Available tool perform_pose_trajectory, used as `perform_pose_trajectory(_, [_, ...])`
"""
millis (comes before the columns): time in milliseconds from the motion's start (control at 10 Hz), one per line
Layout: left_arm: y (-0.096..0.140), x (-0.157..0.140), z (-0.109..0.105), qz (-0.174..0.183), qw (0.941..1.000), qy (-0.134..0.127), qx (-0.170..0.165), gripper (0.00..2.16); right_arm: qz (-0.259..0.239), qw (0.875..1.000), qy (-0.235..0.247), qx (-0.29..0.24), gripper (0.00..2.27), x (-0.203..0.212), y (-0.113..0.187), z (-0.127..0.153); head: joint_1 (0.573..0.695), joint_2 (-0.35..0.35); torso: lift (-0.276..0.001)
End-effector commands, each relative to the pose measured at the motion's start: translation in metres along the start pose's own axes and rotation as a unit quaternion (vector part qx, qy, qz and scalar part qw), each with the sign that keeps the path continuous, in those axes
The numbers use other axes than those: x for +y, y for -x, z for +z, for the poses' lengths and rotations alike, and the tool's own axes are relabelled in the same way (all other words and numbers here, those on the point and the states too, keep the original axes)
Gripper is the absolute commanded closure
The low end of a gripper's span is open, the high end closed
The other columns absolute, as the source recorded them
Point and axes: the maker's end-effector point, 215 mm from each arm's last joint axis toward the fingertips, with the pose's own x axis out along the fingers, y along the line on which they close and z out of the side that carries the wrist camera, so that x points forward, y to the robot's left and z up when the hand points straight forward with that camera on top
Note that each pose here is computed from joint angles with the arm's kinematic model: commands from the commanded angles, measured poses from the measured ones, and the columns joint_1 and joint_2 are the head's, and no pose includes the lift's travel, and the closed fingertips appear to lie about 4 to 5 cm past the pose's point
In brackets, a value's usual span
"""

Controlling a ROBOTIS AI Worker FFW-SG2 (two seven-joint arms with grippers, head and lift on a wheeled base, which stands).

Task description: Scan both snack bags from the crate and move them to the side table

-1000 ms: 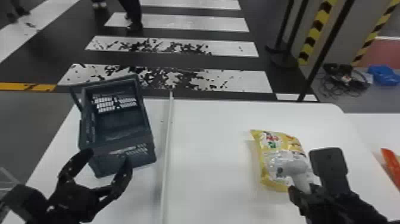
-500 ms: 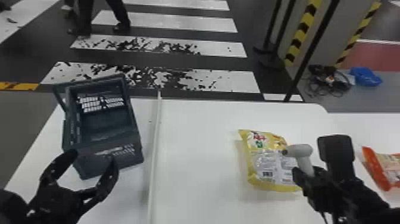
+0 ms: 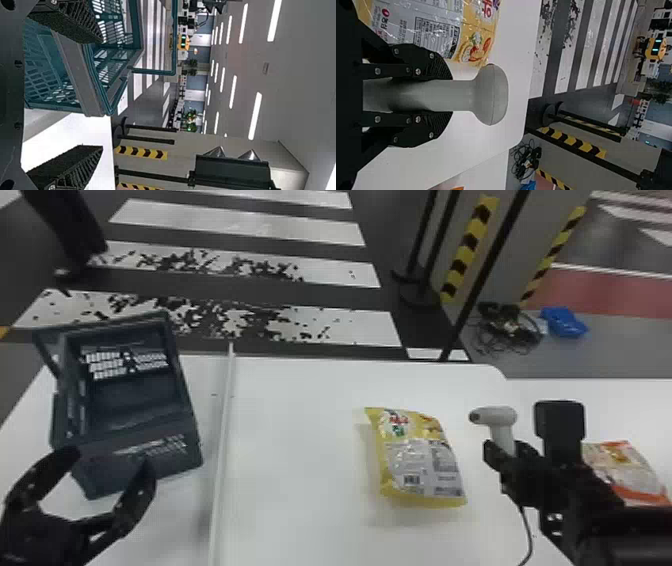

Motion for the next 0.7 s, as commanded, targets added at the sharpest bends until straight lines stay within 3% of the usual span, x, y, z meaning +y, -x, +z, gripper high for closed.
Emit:
perform_pose_trajectory(0, [0.0,0.001,0.0,0.001,1.0,0.0,0.0,0.04,-0.002,1.0,-0.015,-0.006,2.23,-0.02,-0.023,-0.004,0.695,-0.208,-0.099])
perform_pose_trajectory(600, [0.0,0.001,0.0,0.002,1.0,-0.001,0.0,0.04,-0.003,0.999,-0.025,0.032,2.23,-0.067,-0.099,-0.033,0.695,-0.289,-0.099])
